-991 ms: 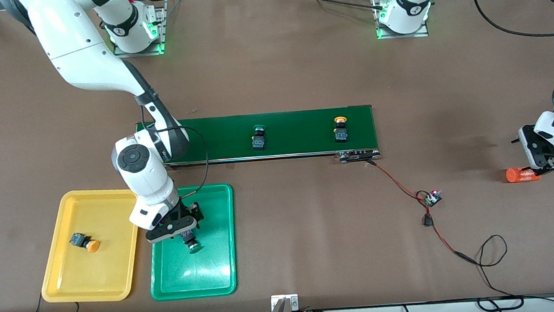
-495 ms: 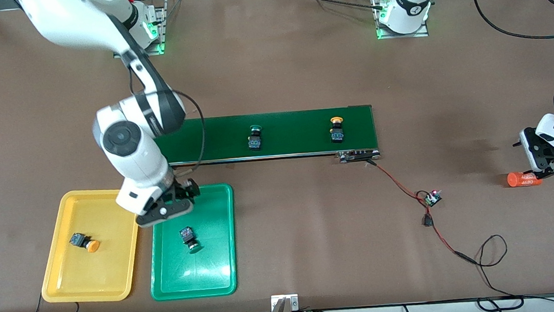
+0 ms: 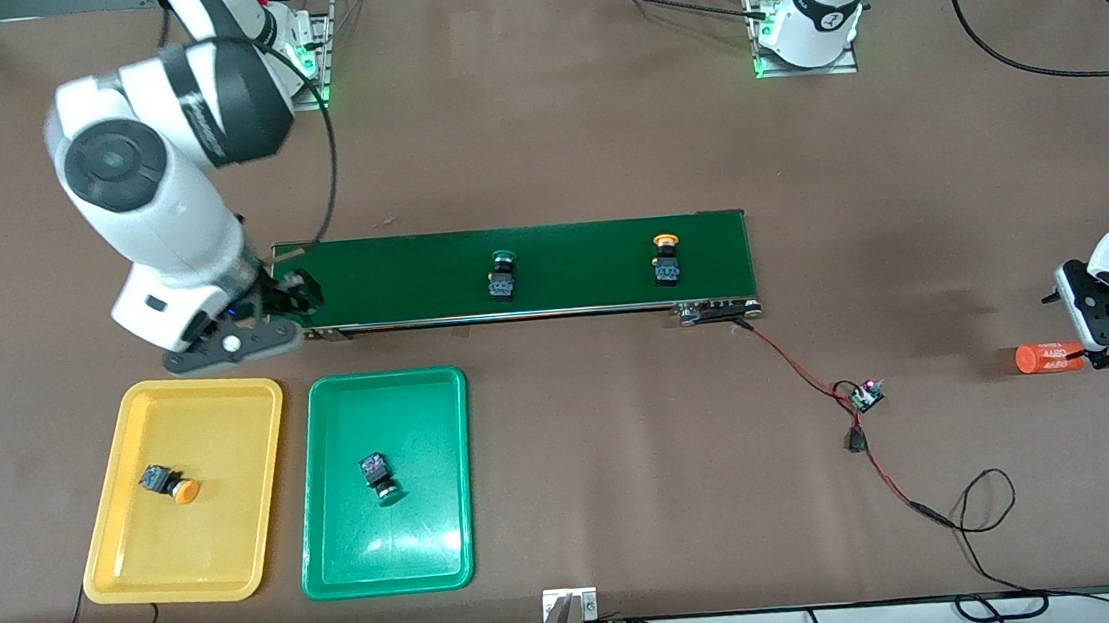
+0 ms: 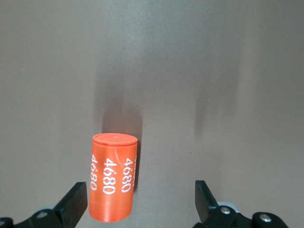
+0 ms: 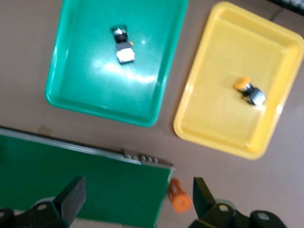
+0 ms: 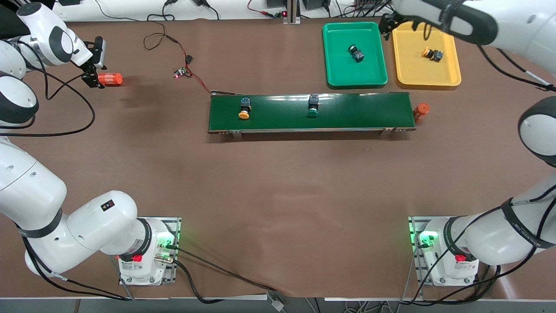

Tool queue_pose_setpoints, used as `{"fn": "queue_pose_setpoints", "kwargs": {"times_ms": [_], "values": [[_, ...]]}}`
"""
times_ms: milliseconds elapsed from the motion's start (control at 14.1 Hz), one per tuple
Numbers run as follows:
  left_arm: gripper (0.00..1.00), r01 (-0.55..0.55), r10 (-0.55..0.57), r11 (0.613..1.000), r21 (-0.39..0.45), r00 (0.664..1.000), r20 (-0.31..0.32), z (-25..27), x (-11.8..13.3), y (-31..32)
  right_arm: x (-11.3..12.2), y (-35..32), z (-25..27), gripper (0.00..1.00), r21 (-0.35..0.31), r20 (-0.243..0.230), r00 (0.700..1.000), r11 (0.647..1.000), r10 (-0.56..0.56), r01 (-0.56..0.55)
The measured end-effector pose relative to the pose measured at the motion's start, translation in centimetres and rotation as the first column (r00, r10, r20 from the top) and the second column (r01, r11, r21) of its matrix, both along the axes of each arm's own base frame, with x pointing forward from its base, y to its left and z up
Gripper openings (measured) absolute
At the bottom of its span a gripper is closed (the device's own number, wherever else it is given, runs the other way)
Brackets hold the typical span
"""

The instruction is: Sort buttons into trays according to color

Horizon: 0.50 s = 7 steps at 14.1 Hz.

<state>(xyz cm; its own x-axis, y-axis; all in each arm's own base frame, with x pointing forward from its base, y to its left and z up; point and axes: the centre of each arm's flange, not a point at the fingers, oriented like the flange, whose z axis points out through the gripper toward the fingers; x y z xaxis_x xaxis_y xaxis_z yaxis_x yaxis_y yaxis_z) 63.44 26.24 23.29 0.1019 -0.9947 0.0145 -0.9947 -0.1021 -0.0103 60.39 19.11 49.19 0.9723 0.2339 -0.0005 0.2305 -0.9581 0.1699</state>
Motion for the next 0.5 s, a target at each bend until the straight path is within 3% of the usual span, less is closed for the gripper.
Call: {"fn": "queue_pose_setpoints", "kwargs": {"times_ms": [212, 495], "values": [[1.0, 0.002, -0.002, 1.0, -0.001, 1.0, -0.001, -0.1, 0.1, -0.1, -2.1, -5.6, 4.8, 1.0, -0.007, -0.01, 0.997, 0.997, -0.074, 0.074], [1.0, -0.002, 0.002, 1.0, 0.002, 1.0, 0.016, 0.3, 0.7, 0.4, -6.2, -13.8, 8.9, 1.0, 0.014, 0.025, 0.995, 0.995, -0.099, 0.099]]}}
